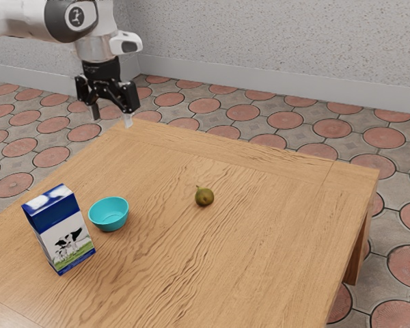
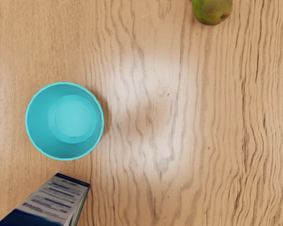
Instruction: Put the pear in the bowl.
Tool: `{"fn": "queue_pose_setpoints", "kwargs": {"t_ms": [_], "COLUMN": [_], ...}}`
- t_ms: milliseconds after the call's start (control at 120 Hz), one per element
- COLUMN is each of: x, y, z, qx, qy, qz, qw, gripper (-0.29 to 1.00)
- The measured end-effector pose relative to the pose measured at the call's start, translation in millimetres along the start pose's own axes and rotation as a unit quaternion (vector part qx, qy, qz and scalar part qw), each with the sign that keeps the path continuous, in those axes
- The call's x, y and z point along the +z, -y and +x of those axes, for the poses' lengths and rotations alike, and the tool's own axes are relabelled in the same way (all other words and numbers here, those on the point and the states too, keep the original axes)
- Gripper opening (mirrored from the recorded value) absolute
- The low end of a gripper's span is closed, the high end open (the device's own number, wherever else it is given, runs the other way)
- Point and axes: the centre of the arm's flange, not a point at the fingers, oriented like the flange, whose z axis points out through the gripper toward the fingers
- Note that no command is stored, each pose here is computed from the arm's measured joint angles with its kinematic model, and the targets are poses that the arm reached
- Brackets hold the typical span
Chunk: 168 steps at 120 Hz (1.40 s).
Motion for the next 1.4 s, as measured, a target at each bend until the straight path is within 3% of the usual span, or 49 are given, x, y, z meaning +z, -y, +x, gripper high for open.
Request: {"fn": "queue_pose_setpoints", "kwargs": {"t_ms": [417, 550, 767, 925, 1017, 1200, 1400], "x": [11.0, 90.3, 185.9, 210.9, 217.7, 274.6, 286.8], "y": [-3.5, -22.3, -43.3, -47.5, -49.0, -68.1, -75.5], "z": [19.7, 56.0, 116.4, 159.2, 178.0, 192.7, 207.4], "qx": [-0.04, -0.077, -0.141, -0.196, -0.233, -0.294, -0.356], "qy": [-0.03, -0.006, -0.016, -0.048, -0.06, -0.029, -0.037], "qz": [-0.011, -0.018, -0.052, -0.097, -0.098, -0.092, -0.114], "qw": [0.999, 0.997, 0.989, 0.975, 0.966, 0.951, 0.927], "gripper": [0.7, 0.7, 0.7, 0.7, 0.7, 0.7, 0.7]}}
